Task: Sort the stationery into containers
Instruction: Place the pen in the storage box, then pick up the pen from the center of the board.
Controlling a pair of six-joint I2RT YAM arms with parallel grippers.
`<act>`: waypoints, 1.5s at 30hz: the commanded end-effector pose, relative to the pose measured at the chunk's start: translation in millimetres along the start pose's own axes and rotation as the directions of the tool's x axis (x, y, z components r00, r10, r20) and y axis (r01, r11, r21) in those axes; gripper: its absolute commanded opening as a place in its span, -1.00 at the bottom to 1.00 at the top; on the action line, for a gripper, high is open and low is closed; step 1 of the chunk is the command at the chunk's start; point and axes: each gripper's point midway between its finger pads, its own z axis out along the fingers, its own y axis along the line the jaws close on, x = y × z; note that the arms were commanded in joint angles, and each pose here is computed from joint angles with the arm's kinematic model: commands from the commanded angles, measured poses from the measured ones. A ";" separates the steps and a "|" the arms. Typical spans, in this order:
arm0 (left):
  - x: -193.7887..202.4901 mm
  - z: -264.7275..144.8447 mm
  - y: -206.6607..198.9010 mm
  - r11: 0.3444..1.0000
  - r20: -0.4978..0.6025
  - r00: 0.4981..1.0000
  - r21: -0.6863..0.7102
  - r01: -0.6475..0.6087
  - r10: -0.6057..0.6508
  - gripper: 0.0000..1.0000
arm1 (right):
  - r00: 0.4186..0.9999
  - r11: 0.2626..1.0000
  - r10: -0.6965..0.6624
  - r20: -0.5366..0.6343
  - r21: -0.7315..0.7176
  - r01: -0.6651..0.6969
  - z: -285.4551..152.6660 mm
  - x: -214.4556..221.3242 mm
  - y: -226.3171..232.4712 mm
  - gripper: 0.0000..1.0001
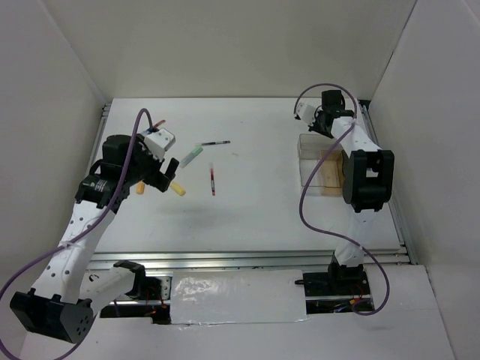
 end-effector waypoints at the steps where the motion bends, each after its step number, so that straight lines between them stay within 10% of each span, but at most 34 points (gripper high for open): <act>1: 0.0 -4.9 2.4 0.999 0.016 0.999 -0.006 0.049 -0.048 0.99 | 1.000 0.999 -0.030 -0.005 0.023 0.030 1.0 -5.6 -12.4 -1.00; 14: -1.7 18.7 15.0 0.965 -0.053 0.966 -0.073 0.250 -0.254 0.99 | 0.994 0.996 -0.055 -0.095 -0.080 0.047 14.9 6.0 25.0 -0.04; 21: -27.3 49.1 6.4 0.965 0.005 0.970 -0.092 0.244 -0.245 0.87 | 0.999 1.000 0.007 -0.041 -0.027 -0.008 -26.7 -8.9 -2.1 -0.05; 28: -33.1 134.7 2.4 0.984 -0.168 0.972 -0.090 0.151 -0.165 0.27 | 0.951 0.962 0.271 0.149 -0.005 -0.273 -118.2 -39.1 -25.7 -0.07; 38: 38.8 206.3 -43.5 0.928 -0.401 0.838 -0.207 0.310 -0.370 0.13 | 0.538 0.588 0.808 0.242 -0.394 -0.706 -236.6 -59.3 34.3 -0.03; 45: 63.7 205.2 -83.3 0.927 -0.440 0.818 -0.132 0.350 -0.371 0.21 | 0.445 0.491 0.868 0.220 -0.516 -0.702 -259.7 -59.9 67.4 -0.01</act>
